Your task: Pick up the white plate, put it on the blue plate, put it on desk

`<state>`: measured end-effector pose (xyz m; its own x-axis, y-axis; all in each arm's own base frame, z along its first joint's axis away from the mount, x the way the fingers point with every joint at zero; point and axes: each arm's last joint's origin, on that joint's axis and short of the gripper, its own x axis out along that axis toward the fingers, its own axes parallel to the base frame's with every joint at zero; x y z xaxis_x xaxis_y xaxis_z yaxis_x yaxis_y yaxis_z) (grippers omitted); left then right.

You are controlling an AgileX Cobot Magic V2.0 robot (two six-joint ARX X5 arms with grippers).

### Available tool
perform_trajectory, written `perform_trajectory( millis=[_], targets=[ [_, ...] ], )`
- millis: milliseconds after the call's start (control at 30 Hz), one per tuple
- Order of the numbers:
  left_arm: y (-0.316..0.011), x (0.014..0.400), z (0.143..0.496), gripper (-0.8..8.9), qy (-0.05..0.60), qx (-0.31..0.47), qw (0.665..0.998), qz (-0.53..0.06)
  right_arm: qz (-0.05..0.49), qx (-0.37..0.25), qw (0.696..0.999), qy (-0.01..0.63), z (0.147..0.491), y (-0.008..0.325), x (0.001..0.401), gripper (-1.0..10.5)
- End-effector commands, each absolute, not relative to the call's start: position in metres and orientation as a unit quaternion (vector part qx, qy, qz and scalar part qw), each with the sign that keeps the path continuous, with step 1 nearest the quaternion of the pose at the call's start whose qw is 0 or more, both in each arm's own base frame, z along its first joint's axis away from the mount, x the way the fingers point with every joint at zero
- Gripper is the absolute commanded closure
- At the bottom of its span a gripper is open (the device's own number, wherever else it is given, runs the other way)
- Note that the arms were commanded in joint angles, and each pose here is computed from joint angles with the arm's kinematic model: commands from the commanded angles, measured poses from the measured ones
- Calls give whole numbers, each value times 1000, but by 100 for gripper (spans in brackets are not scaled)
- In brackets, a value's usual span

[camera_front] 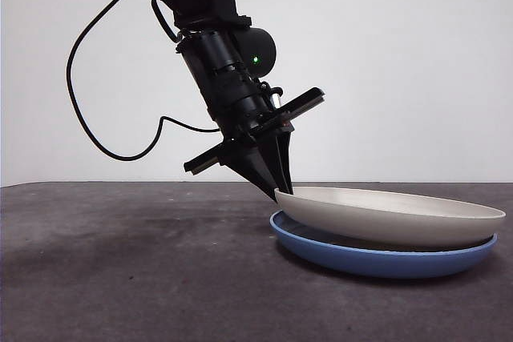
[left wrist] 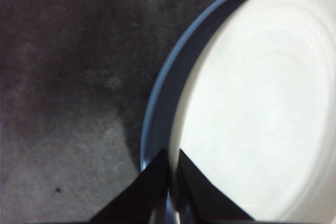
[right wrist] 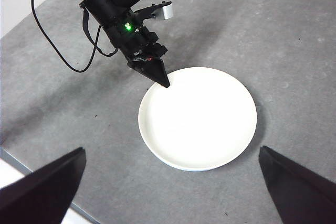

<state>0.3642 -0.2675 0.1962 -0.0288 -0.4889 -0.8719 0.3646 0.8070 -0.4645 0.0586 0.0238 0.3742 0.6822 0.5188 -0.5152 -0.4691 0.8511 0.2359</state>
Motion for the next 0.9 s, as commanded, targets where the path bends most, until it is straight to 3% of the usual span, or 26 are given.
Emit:
perform_trajectory(
  millis=[33, 167, 500, 667, 900],
  targets=[
    [-275, 367, 194, 744, 643, -41, 696, -318, 276, 36, 919, 280, 380, 24, 57, 394],
    [-275, 367, 194, 518, 641, -38, 696, -321, 276, 36, 919, 280, 380, 24, 57, 394],
    [-276, 369, 200, 248, 631, -30, 700, -332, 276, 36, 919, 280, 380, 24, 57, 394],
    [-275, 370, 220, 220, 628, -20, 700, -339, 275, 36, 919, 279, 380, 24, 57, 394],
    [-266, 360, 275, 220, 616, 18, 696, -368, 273, 36, 920, 279, 380, 24, 57, 394]
  ],
)
